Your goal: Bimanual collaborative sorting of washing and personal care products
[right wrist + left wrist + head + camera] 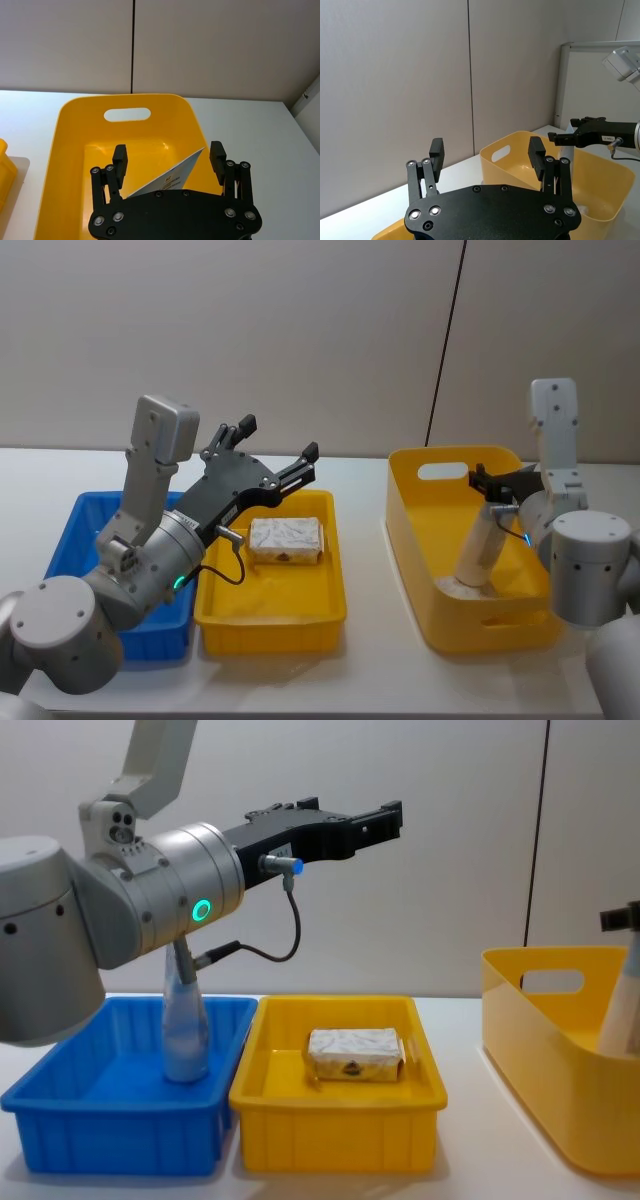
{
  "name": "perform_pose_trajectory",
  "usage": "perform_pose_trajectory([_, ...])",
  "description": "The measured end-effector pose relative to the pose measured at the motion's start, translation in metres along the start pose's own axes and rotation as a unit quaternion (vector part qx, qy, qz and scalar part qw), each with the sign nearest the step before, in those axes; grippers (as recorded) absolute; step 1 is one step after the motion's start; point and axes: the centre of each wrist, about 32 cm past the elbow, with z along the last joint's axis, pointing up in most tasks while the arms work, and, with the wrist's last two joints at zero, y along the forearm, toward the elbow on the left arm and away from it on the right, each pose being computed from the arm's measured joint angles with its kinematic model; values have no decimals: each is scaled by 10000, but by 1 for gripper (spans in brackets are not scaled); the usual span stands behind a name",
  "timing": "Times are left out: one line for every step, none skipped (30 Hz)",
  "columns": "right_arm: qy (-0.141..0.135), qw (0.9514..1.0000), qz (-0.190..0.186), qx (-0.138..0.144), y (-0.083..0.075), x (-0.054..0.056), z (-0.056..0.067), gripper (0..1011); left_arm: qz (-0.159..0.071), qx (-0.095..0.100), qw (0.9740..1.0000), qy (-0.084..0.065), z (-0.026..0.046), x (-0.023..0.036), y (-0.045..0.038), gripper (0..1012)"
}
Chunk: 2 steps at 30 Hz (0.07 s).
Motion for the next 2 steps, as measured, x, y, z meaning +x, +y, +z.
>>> perform_pose_trajectory([1, 10000, -6, 4, 1, -1, 0, 1004, 0, 0, 10000, 0, 0, 0, 0, 1001])
perform_pose_trajectory([2, 10000, -9, 6, 2, -1, 0, 1004, 0, 1, 10000, 0, 0, 0, 0, 1001])
